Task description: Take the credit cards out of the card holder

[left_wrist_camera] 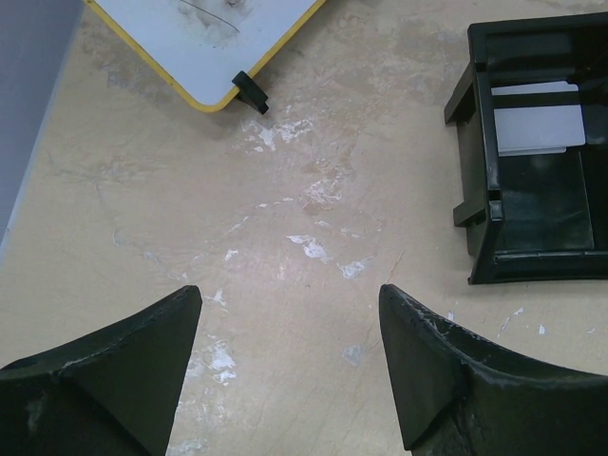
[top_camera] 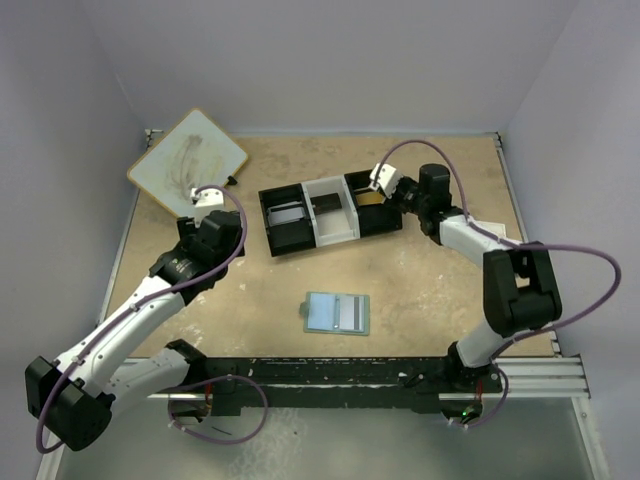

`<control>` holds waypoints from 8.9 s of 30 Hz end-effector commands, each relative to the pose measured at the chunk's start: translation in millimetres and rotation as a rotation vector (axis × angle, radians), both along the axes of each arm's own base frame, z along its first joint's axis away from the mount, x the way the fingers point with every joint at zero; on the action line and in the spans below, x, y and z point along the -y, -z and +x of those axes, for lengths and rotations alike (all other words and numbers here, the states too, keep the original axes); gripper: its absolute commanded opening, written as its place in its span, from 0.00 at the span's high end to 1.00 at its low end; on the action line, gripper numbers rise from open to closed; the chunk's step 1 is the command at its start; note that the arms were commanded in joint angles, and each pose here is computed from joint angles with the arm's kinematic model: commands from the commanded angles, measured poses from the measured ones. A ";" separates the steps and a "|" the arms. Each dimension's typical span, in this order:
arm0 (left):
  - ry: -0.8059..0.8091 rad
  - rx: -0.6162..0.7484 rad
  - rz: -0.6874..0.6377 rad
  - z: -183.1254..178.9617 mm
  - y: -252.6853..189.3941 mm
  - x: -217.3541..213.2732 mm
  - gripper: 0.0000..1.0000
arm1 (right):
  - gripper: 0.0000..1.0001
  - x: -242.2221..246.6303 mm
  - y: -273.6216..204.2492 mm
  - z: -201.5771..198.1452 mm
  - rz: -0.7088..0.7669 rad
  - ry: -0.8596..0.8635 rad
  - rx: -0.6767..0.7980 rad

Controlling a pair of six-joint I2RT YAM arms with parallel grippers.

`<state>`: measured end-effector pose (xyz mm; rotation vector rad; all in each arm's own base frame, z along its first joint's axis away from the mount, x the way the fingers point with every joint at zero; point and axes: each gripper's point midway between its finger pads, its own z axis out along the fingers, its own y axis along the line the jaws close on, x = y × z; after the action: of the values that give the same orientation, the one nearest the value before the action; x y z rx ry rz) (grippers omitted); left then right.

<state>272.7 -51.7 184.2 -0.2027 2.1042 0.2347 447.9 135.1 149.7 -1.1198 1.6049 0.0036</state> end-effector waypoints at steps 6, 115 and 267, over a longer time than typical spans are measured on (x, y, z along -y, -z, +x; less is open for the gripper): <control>-0.013 0.031 0.028 5.0 -6.5 -4.8 0.26 | 1.00 -12.2 13.1 33.2 -0.246 -0.211 0.137; 0.132 -0.045 -0.031 4.2 9.0 23.1 0.26 | 0.38 -42.1 -69.0 -65.2 0.749 0.253 -0.319; 0.396 -0.155 -0.786 -147.2 113.4 238.1 0.61 | 0.66 -142.1 126.5 -301.8 0.806 0.387 -1.283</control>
<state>127.8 -262.9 65.5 -0.2741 2.2344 -0.7746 142.9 275.9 24.4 0.0027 2.5020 1.2453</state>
